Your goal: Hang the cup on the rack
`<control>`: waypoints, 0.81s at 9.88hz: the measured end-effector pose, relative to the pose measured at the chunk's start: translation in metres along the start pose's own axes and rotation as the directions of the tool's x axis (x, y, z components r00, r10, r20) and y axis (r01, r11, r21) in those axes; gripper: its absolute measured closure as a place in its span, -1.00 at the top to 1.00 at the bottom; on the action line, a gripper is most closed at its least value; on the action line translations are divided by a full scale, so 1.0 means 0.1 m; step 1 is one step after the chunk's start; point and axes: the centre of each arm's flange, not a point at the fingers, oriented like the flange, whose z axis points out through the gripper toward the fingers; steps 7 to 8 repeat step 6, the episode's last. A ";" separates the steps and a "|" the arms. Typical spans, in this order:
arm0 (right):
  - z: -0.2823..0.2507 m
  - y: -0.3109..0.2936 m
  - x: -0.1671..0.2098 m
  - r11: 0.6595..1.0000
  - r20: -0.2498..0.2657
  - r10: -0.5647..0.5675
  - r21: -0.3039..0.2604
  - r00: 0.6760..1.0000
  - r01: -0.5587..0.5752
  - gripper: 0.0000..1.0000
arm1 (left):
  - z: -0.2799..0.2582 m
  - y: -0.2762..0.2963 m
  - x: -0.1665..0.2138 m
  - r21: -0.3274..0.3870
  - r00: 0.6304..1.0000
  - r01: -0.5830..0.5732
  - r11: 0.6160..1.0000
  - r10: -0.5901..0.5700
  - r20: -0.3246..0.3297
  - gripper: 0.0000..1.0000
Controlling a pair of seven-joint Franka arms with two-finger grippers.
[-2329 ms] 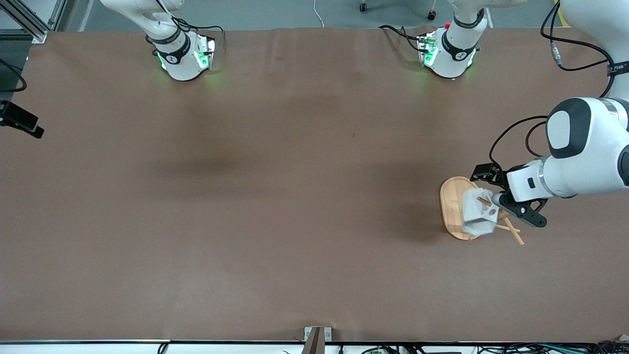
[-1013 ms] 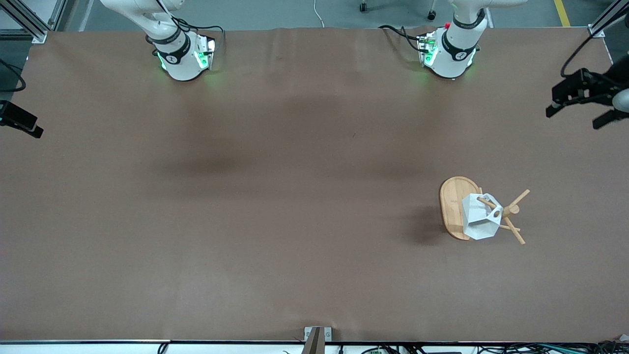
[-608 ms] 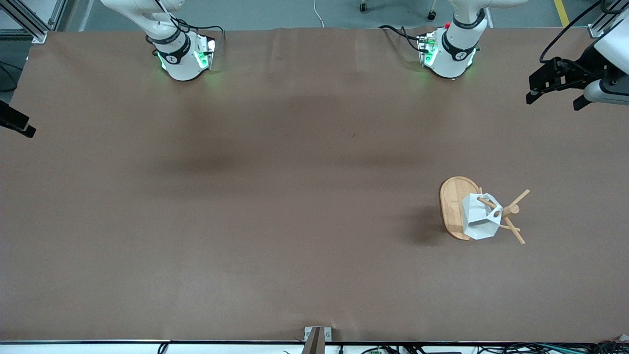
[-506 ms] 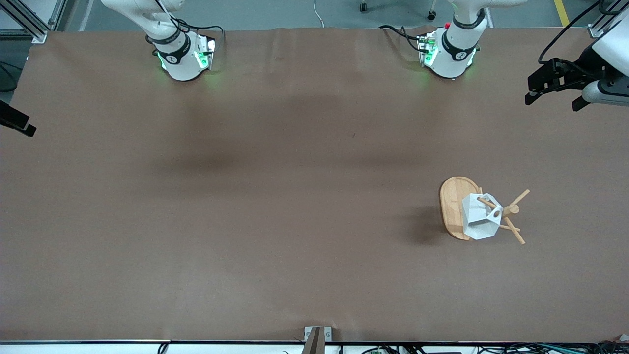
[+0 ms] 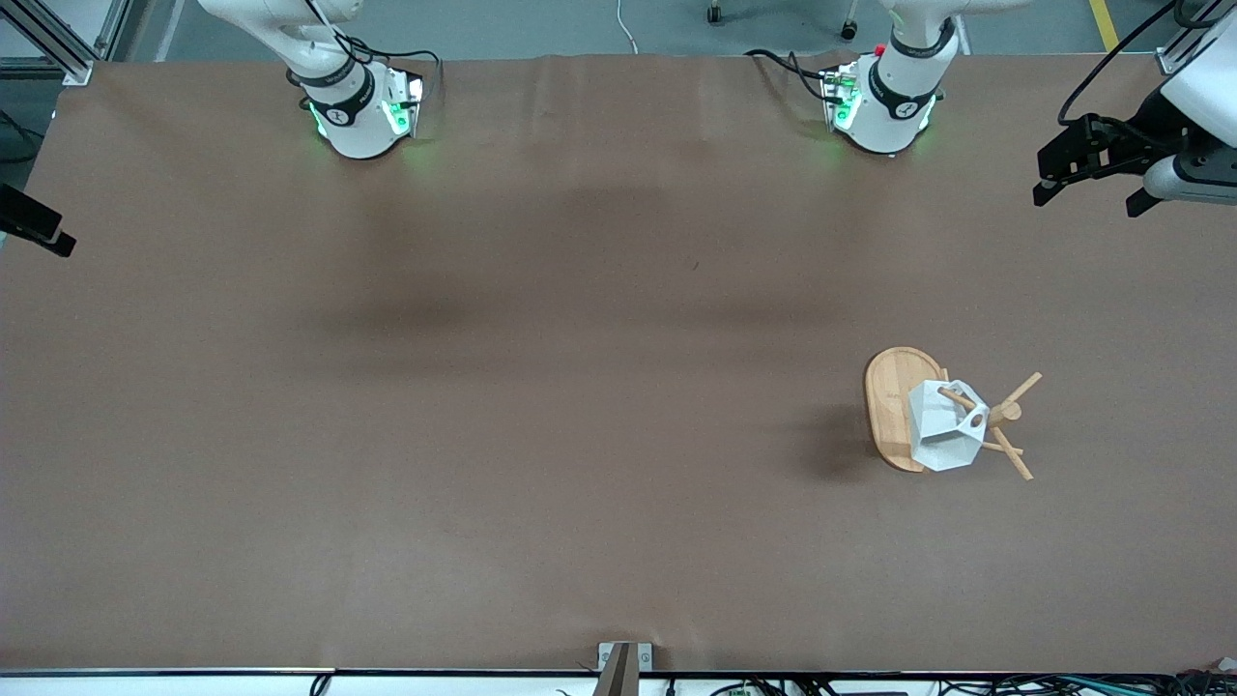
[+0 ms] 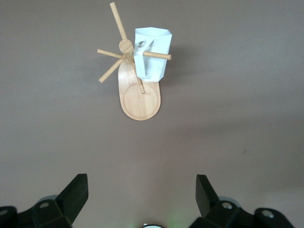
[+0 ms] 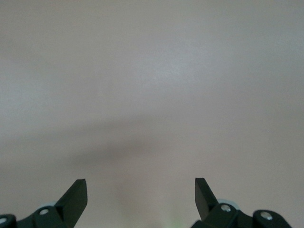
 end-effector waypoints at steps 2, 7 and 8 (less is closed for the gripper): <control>-0.01 0.02 0.02 1.000 -0.016 -0.001 -0.001 1.000 0.001 1.00 | 0.00 0.01 0.00 0.026 1.000 -0.005 1.000 0.005 -0.002 1.00; -0.03 0.02 0.04 1.000 -0.032 -0.001 0.001 0.999 0.001 1.00 | -0.05 0.01 0.02 0.021 1.000 -0.008 1.000 0.008 -0.023 1.00; -0.03 0.02 0.04 1.000 -0.032 -0.001 0.001 0.999 0.001 1.00 | -0.05 0.01 0.02 0.021 1.000 -0.008 1.000 0.008 -0.023 1.00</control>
